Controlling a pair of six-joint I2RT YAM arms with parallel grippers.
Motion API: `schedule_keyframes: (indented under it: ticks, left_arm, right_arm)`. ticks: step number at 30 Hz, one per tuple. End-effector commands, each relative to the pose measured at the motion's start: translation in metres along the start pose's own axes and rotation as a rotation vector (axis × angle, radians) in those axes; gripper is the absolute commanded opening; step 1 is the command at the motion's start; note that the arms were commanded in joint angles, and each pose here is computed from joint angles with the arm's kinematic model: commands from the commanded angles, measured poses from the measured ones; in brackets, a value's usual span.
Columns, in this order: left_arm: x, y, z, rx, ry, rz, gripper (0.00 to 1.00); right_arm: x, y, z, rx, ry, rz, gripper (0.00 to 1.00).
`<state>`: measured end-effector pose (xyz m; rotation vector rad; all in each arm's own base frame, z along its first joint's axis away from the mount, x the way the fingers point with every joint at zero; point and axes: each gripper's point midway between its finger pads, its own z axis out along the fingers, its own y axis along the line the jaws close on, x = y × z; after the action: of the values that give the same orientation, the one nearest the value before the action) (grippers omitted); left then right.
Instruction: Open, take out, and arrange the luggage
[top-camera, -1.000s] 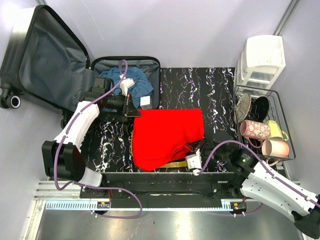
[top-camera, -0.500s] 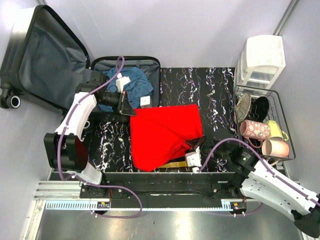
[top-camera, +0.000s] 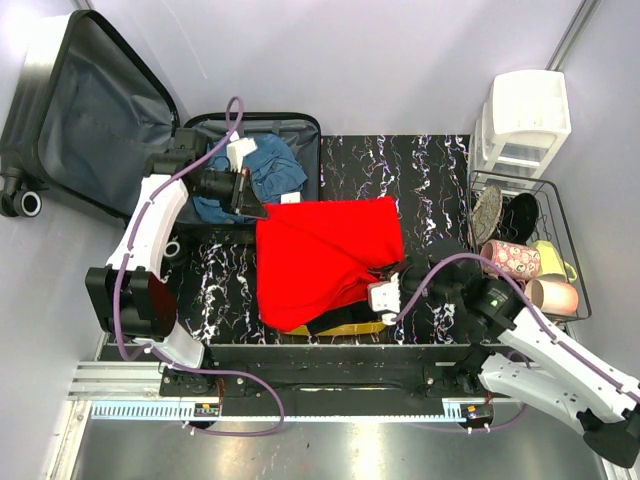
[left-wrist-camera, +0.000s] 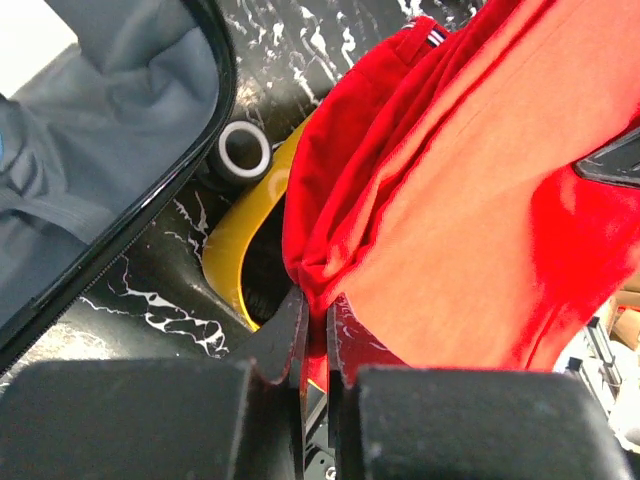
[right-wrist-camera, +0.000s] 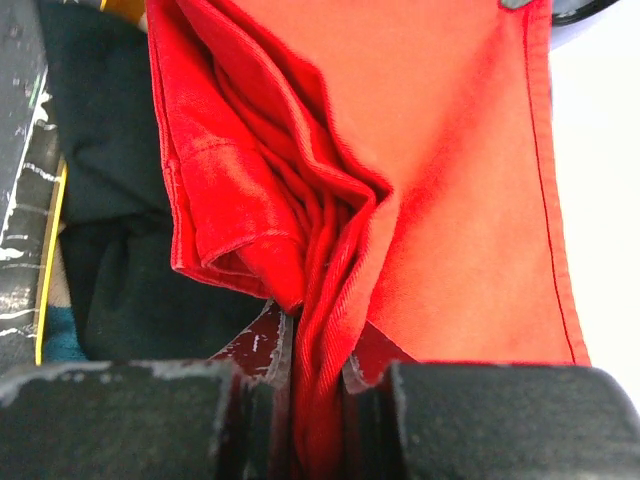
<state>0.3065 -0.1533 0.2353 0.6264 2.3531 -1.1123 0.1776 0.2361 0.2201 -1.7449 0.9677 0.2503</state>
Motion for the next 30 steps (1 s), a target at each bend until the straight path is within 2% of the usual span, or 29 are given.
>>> schedule_keyframes:
  ticks: [1,6,11,13,16,18,19,20,21,22,24,25,27,28,30]
  left_arm:
    - [-0.034,-0.029,-0.036,-0.002,-0.11,0.112,0.0]
    - [-0.012,-0.035,-0.041,0.003,-0.022,0.101,0.0]
    - [0.016,-0.005,-0.02,-0.031,0.036,0.045,0.0]
    - [0.014,0.015,-0.011,-0.09,0.016,0.058,0.0]
    - [0.023,0.042,0.009,-0.13,0.052,0.031,0.01]
    - [0.023,0.047,0.015,-0.133,0.068,0.033,0.23]
    - [0.022,0.048,0.017,-0.133,0.072,0.029,0.35]
    - [0.018,0.046,0.015,-0.134,0.062,0.04,0.45]
    - [0.015,0.044,0.013,-0.136,0.053,0.055,0.58]
    - [0.007,0.039,0.006,-0.149,0.024,0.088,0.64]
    - [-0.001,0.032,-0.002,-0.159,-0.006,0.135,0.77]
    - [-0.01,0.022,-0.012,-0.171,-0.041,0.178,0.8]
    - [-0.017,0.008,-0.022,-0.157,-0.073,0.241,0.83]
    - [-0.023,-0.006,-0.032,-0.149,-0.106,0.292,0.83]
    - [-0.024,-0.027,-0.037,-0.093,-0.135,0.359,0.82]
  right_arm:
    - [-0.032,-0.031,-0.032,0.065,-0.039,0.055,0.0]
    - [-0.041,-0.011,-0.042,0.007,-0.077,0.1,0.0]
    - [-0.018,0.01,-0.029,-0.037,-0.019,0.155,0.0]
    - [-0.002,0.027,-0.021,-0.066,0.012,0.169,0.0]
    - [0.012,0.049,-0.013,-0.124,0.042,0.206,0.0]
    - [0.019,0.058,-0.014,-0.158,0.077,0.217,0.22]
    - [0.021,0.06,-0.016,-0.168,0.088,0.223,0.37]
    - [0.019,0.061,-0.02,-0.18,0.1,0.236,0.64]
    - [0.017,0.06,-0.023,-0.184,0.101,0.246,0.76]
    - [0.015,0.066,-0.029,-0.213,0.114,0.274,0.86]
    - [-0.001,0.061,-0.04,-0.229,0.087,0.29,1.0]
    - [-0.004,0.073,-0.049,-0.288,0.101,0.323,1.0]
    - [-0.026,0.067,-0.064,-0.312,0.058,0.345,1.0]
    - [-0.03,0.071,-0.07,-0.335,0.08,0.422,0.99]
    - [-0.05,0.049,-0.081,-0.291,0.058,0.46,1.0]
